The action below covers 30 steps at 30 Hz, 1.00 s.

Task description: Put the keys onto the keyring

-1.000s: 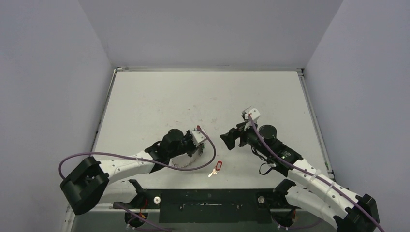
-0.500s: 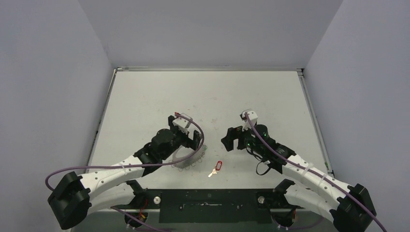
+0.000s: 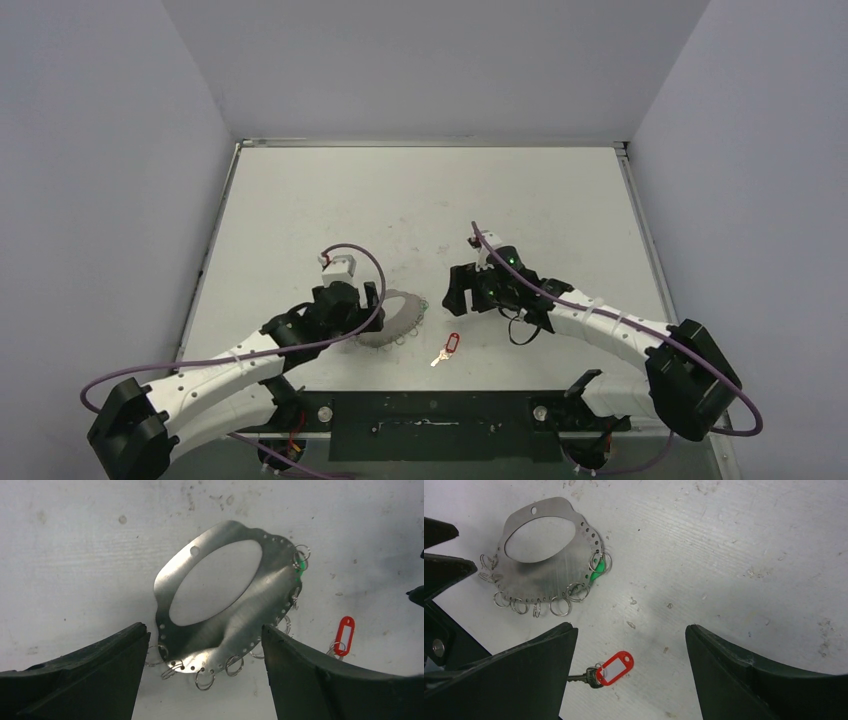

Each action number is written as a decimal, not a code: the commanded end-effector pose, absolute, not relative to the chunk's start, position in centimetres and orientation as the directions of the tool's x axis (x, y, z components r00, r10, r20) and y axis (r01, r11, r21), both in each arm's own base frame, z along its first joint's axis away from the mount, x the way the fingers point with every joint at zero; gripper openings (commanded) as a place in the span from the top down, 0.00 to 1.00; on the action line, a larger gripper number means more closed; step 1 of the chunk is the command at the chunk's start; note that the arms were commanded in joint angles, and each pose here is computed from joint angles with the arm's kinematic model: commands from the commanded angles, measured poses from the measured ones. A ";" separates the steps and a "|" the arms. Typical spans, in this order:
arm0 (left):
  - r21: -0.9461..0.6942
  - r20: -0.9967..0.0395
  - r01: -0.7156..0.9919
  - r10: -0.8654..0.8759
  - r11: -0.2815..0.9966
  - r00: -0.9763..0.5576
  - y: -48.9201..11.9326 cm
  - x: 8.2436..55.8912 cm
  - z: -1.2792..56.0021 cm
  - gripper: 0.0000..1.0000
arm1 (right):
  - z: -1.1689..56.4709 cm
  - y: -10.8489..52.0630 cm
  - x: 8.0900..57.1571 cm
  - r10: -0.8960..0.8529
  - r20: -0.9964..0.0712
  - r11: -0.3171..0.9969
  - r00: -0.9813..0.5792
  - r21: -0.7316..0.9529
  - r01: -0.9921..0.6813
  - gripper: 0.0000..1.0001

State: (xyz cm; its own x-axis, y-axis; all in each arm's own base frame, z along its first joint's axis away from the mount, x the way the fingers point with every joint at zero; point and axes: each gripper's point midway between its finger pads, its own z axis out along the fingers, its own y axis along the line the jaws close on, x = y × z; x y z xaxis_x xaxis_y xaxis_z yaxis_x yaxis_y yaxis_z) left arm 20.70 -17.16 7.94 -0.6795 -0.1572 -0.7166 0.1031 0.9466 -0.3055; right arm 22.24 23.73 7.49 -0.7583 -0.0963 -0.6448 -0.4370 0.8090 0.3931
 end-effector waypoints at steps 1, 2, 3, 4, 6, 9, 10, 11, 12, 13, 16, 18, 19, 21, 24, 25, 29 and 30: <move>-0.368 -0.606 -0.076 -0.301 0.927 -0.736 -15.6 18.6 5.9 0.20 | 9.5 26.1 23.1 -0.133 -0.680 0.796 -0.721 0.361 -0.486 0.21; -0.373 -0.597 -0.089 -0.313 0.923 -0.739 -15.4 18.3 5.7 0.21 | 9.2 26.2 22.8 -0.165 -0.679 0.806 -0.715 0.325 -0.494 0.23; -0.380 -0.592 -0.100 -0.324 0.920 -0.738 -15.3 18.2 5.7 0.21 | 9.3 26.4 22.7 -0.191 -0.685 0.811 -0.703 0.294 -0.507 0.25; -0.384 -0.588 -0.105 -0.331 0.917 -0.738 -15.2 18.1 5.7 0.21 | 9.2 26.6 22.6 -0.212 -0.688 0.819 -0.694 0.262 -0.511 0.26; -0.401 -0.589 -0.109 -0.347 0.910 -0.730 -15.1 18.0 6.1 0.21 | 9.2 27.2 22.4 -0.239 -0.690 0.818 -0.683 0.235 -0.524 0.28; -0.443 -0.584 -0.108 -0.378 0.890 -0.718 -15.4 18.0 6.4 0.26 | 8.6 28.0 22.4 -0.244 -0.671 0.816 -0.700 0.247 -0.522 0.30; -0.456 -0.578 -0.116 -0.393 0.882 -0.715 -15.4 18.0 6.6 0.29 | 8.3 28.2 22.4 -0.245 -0.665 0.816 -0.705 0.251 -0.520 0.31; -0.463 -0.569 -0.129 -0.405 0.877 -0.715 -15.4 18.0 6.5 0.31 | 8.2 28.5 22.4 -0.246 -0.660 0.813 -0.710 0.259 -0.522 0.31; -0.468 -0.560 -0.140 -0.415 0.872 -0.717 -15.4 17.9 6.5 0.32 | 8.1 28.7 22.4 -0.244 -0.656 0.810 -0.714 0.267 -0.522 0.31; -0.470 -0.548 -0.153 -0.423 0.869 -0.721 -15.4 17.8 6.3 0.35 | 8.1 29.1 22.7 -0.241 -0.655 0.808 -0.716 0.273 -0.522 0.31; -0.475 -0.505 -0.197 -0.449 0.858 -0.738 -15.4 17.4 5.6 0.37 | 7.7 30.0 23.5 -0.249 -0.641 0.800 -0.726 0.286 -0.527 0.31; -0.480 -0.474 -0.216 -0.459 0.850 -0.752 -15.5 17.2 5.2 0.38 | 7.3 30.8 24.1 -0.263 -0.627 0.788 -0.733 0.298 -0.538 0.31; -0.483 -0.457 -0.225 -0.463 0.846 -0.759 -15.6 17.1 5.0 0.40 | 7.1 31.2 24.4 -0.270 -0.619 0.783 -0.737 0.305 -0.542 0.31; -0.496 -0.427 -0.238 -0.473 0.835 -0.771 -16.0 17.1 4.6 0.43 | 6.7 32.1 25.0 -0.284 -0.606 0.769 -0.743 0.319 -0.554 0.32; -0.500 -0.379 -0.266 -0.485 0.824 -0.788 -16.2 16.9 3.7 0.47 | 5.6 33.1 25.8 -0.308 -0.586 0.760 -0.750 0.323 -0.565 0.33; -0.499 -0.368 -0.275 -0.487 0.822 -0.792 -16.3 17.0 3.4 0.48 | 5.3 33.4 26.0 -0.314 -0.580 0.759 -0.752 0.322 -0.566 0.34; -0.497 -0.340 -0.292 -0.493 0.817 -0.801 -16.4 17.2 2.5 0.54 | 4.0 33.6 26.4 -0.329 -0.554 0.754 -0.765 0.334 -0.566 0.40; -0.499 -0.338 -0.294 -0.495 0.815 -0.800 -16.5 17.4 2.4 0.56 | 3.7 33.7 26.3 -0.330 -0.546 0.750 -0.770 0.344 -0.565 0.44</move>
